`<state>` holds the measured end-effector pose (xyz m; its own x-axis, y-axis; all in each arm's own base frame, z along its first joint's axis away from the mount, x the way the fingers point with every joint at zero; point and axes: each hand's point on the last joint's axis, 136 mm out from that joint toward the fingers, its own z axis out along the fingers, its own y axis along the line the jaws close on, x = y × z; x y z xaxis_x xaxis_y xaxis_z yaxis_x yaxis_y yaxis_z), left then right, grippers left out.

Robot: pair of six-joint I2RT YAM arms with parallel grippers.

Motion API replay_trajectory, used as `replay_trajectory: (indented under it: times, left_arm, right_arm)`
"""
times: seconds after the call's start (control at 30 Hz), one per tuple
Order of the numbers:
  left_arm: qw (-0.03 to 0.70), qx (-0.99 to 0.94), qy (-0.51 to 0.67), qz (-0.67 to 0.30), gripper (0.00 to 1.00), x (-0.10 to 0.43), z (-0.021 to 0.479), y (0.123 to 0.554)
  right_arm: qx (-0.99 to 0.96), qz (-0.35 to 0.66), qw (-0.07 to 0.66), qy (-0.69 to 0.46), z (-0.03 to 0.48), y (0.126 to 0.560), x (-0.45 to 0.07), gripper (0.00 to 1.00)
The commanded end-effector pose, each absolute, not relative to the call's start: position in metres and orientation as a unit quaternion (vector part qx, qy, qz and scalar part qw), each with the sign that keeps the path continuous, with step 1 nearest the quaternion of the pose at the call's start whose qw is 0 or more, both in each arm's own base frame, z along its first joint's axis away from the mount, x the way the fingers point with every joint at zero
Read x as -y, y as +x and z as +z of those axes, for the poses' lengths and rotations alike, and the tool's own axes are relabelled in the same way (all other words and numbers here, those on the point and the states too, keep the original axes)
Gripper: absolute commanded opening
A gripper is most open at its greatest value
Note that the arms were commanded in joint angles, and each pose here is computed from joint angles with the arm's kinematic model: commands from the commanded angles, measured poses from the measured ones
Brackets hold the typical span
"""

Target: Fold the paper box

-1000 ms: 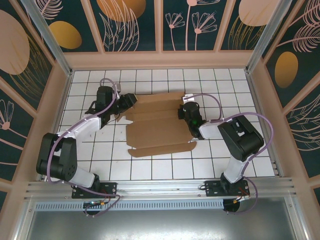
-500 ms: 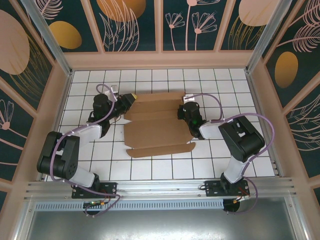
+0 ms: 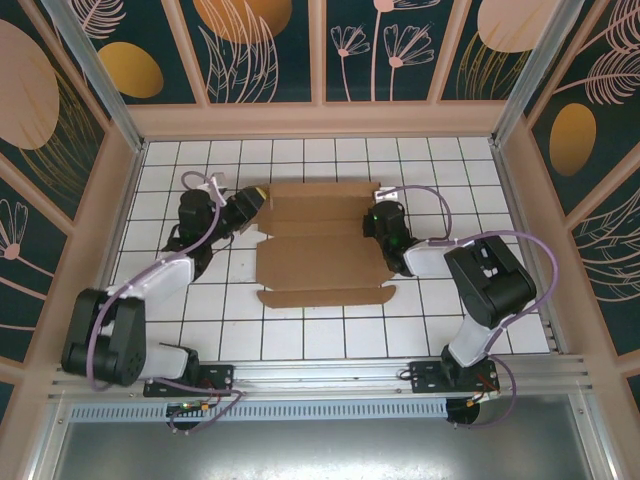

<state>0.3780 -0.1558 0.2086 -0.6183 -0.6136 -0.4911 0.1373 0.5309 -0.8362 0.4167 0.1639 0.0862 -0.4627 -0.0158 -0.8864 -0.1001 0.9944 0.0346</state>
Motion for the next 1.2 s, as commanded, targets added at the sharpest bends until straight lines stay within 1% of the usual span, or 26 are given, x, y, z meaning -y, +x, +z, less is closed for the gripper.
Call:
replay_trajectory:
  times: [0.0,0.1,0.13,0.2,0.37,0.63,0.8,1.0,1.17]
  left_arm:
    - [0.403,-0.811,-0.151,-0.395,0.32,0.142,0.178,0.371]
    - [0.376,-0.830,-0.157,-0.381,0.09,0.144,0.153,0.369]
    - [0.369,-0.836,-0.157,-0.374,0.05,0.148,0.146,0.367]
    - [0.368,-0.847,-0.154,-0.351,0.00,0.154,0.137,0.365]
    - [0.358,-0.849,-0.176,-0.347,0.00,0.162,0.118,0.368]
    - [0.359,-0.853,-0.205,-0.318,0.00,0.161,0.096,0.405]
    - [0.362,-0.851,-0.234,-0.299,0.00,0.145,0.084,0.420]
    - [0.371,-0.846,-0.252,-0.289,0.00,0.126,0.081,0.425]
    - [0.356,-0.851,-0.257,-0.287,0.00,0.128,0.071,0.431]
  right_arm:
    - [-0.849,0.038,0.526,-0.027,0.098,0.419,-0.160,0.00]
    - [-0.851,0.041,0.522,-0.030,0.094,0.418,-0.163,0.00]
    - [-0.852,0.042,0.522,-0.030,0.094,0.418,-0.163,0.00]
    - [-0.852,0.043,0.521,-0.030,0.093,0.418,-0.164,0.00]
    - [-0.853,0.046,0.520,-0.032,0.093,0.418,-0.165,0.00]
    - [-0.856,0.049,0.513,-0.041,0.089,0.415,-0.169,0.00]
    - [-0.857,0.050,0.510,-0.042,0.086,0.413,-0.169,0.00]
    - [-0.861,0.052,0.504,-0.050,0.081,0.411,-0.173,0.00]
    - [-0.860,0.052,0.505,-0.051,0.083,0.412,-0.174,0.00]
